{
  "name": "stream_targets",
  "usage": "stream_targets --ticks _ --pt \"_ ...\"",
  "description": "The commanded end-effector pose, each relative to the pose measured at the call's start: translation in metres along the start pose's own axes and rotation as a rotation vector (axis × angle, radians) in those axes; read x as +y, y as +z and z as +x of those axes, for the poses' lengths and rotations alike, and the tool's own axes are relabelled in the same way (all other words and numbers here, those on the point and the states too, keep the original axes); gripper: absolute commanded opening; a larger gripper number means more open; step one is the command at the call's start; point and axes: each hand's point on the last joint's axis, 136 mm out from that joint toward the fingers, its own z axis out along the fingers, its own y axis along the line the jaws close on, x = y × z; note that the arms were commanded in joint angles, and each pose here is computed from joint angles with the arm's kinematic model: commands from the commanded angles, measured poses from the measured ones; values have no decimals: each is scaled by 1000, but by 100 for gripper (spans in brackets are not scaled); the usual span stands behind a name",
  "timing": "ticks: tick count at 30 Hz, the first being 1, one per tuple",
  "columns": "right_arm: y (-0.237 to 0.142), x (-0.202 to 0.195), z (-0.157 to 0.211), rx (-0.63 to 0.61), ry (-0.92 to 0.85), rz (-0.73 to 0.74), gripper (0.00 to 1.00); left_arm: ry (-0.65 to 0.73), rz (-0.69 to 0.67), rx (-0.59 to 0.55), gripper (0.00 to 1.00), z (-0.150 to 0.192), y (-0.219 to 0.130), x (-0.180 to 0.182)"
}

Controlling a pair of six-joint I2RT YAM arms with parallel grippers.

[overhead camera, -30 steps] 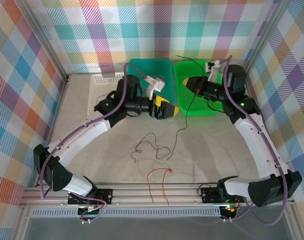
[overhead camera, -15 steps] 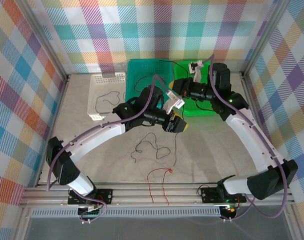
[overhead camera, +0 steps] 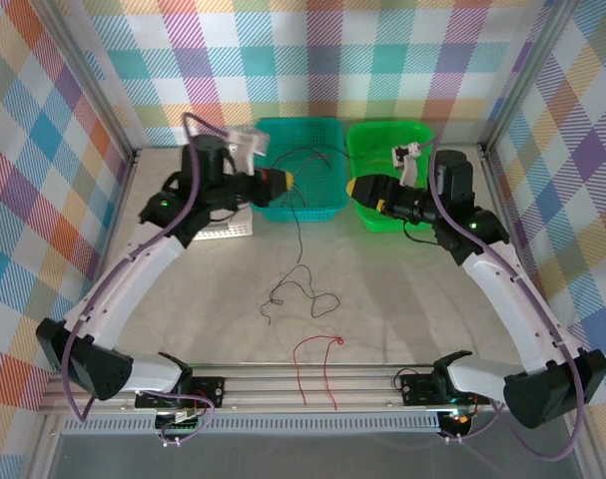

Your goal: Untangle the cables

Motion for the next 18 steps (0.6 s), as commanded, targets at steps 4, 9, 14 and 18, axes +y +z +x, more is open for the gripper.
stream_targets --ticks 4,9,14,18 --pt "-4 -18 62 129 -63 -37 74 -105 -167 -202 0 -66 -56 60" --pt "3 -52 155 353 -64 50 78 -211 -260 -181 0 -70 -45 119" --pt "0 -92 235 538 -35 222 80 -286 -376 -125 0 -53 -30 175" --pt "-3 -104 283 638 -39 297 81 -358 -451 -92 0 -33 -25 216"
